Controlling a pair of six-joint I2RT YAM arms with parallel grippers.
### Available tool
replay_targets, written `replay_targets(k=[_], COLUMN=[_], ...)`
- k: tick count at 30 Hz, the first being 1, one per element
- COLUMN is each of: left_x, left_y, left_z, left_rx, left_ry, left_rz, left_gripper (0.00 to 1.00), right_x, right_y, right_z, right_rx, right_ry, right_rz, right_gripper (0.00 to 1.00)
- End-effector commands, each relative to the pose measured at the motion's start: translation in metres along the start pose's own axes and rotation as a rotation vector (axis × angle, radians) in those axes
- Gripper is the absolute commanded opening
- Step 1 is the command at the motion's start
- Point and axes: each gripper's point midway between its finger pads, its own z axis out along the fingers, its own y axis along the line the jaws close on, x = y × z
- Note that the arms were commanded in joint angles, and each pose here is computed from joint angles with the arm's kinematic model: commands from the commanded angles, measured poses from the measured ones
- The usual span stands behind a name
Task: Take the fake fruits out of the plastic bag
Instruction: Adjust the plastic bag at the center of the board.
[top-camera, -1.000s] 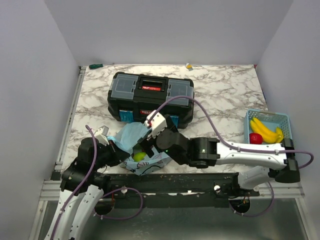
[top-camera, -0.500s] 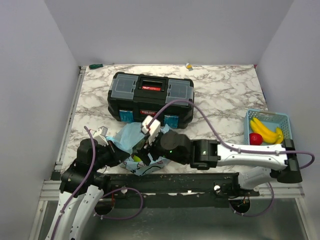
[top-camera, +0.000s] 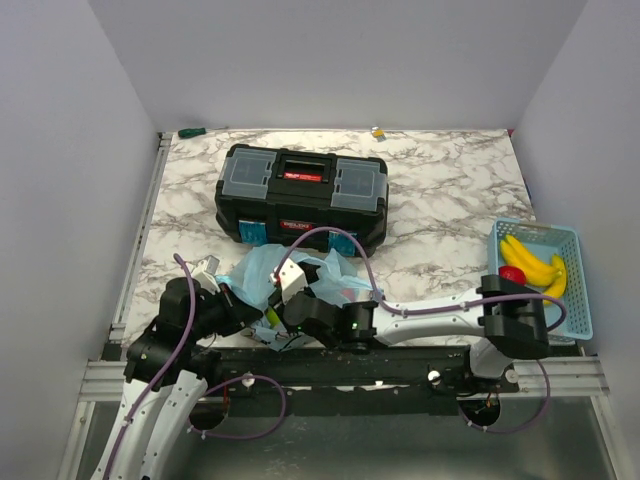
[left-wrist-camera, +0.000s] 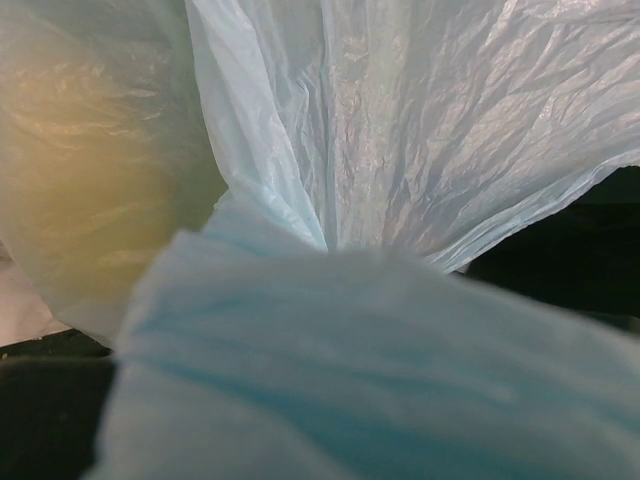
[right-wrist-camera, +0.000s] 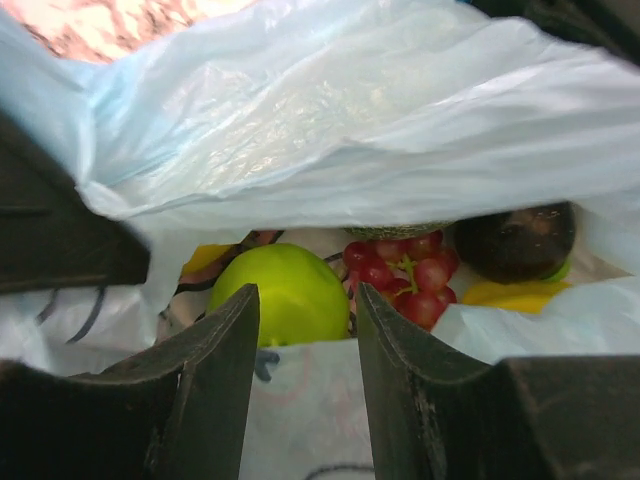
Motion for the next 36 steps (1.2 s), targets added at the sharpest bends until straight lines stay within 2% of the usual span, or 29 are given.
replay_targets(k=[1,5,8,10,14,19,23,27,30,36], left_x=[0.003,0.003,0.006,0.008,0.015,0.026,0.032,0.036,0.033,0.03], left_y=[-0.006,-0.002,0.0,0.003,0.008,0.007,0.007,0.008,0.01,0.009], left_z=[-0.002,-0.007,-0.007,-0.006,-0.004,-0.011,-0.017,-0.02,-0.022,-0.02], left_rx=[0.029,0.009,0.006,-0.002,-0.008,0.002,-0.014,-0.035,-0.057,-0.054], left_ry=[0.02,-0.004,0.0,0.01,0.035,0.089,0.144,0.188,0.176,0.156], left_rz=[0.0,0.005,0.0,-0.004,-0.004,0.01,0.04,0.049,0.056,0.055], left_gripper=[0.0,0.0,0.0,0.0,0.0,0.0,0.0,0.0,0.0,0.0], right_x=[0.001,0.024,0.041,0.052,0.074,0.104,0.124,0.123,0.102,0.047], right_y=[-0.001,-0.001,0.008,0.012,0.012,0.006,0.001,-0.006,-0.004,0.011], right_z=[0.022,0.021,0.011,0.002,-0.007,-0.002,0.01,0.02,0.019,0.001], right_rx=[0.067,0.049,-0.029,-0.071,-0.099,-0.072,-0.029,0.026,0.029,-0.072], right_ry=[-0.016,0.035,0.108,0.131,0.171,0.212,0.22,0.19,0.15,0.036], right_rz=[0.045,0.035,0.034,0.047,0.069,0.053,0.039,0.014,0.007,0.069], right_gripper=[0.47,0.49,0.53,0.59,0.81,0.96,0.97,0.97,0.96,0.96])
